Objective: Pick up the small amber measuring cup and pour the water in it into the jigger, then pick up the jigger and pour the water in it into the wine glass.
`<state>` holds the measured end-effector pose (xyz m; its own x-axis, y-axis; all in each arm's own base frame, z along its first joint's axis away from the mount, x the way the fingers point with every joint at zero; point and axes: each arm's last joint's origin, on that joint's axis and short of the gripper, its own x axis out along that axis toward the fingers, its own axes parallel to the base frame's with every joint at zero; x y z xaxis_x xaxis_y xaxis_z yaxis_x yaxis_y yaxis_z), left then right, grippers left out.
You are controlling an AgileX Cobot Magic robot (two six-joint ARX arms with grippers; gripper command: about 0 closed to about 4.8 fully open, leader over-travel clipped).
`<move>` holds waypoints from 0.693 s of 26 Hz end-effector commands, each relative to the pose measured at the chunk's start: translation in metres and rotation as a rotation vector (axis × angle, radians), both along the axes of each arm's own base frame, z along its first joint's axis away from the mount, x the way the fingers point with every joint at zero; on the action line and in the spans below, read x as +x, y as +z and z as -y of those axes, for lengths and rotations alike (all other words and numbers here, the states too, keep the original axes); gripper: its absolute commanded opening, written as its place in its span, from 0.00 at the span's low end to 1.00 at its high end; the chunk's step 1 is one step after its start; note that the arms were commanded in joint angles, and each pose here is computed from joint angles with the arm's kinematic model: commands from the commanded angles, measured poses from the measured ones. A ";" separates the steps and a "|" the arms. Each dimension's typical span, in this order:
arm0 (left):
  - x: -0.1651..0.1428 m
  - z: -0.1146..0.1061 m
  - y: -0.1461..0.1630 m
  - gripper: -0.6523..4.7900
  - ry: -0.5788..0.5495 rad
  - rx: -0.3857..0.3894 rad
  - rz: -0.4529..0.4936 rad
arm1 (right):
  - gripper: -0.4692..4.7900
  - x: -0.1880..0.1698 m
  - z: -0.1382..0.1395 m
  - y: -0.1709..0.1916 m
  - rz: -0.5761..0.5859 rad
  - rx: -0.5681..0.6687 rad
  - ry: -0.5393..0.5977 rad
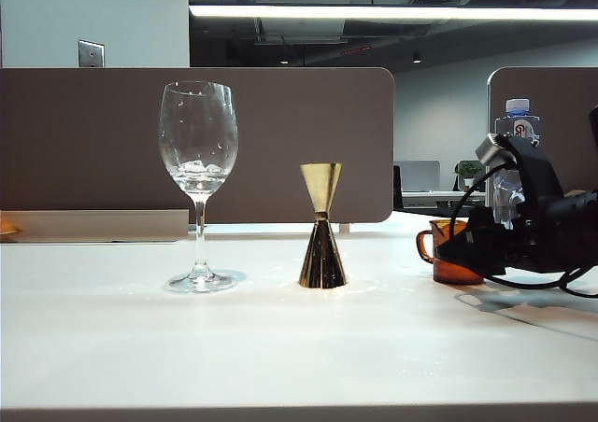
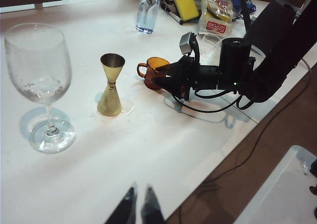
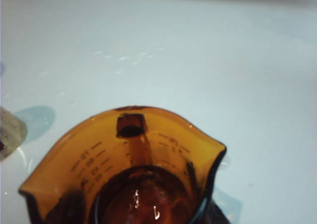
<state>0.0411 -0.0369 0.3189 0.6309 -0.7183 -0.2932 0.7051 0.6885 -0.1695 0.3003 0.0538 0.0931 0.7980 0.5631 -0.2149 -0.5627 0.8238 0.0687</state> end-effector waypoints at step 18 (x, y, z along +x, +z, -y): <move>0.000 0.000 0.003 0.17 -0.002 -0.008 0.016 | 0.09 0.005 -0.016 0.008 0.076 -0.017 0.023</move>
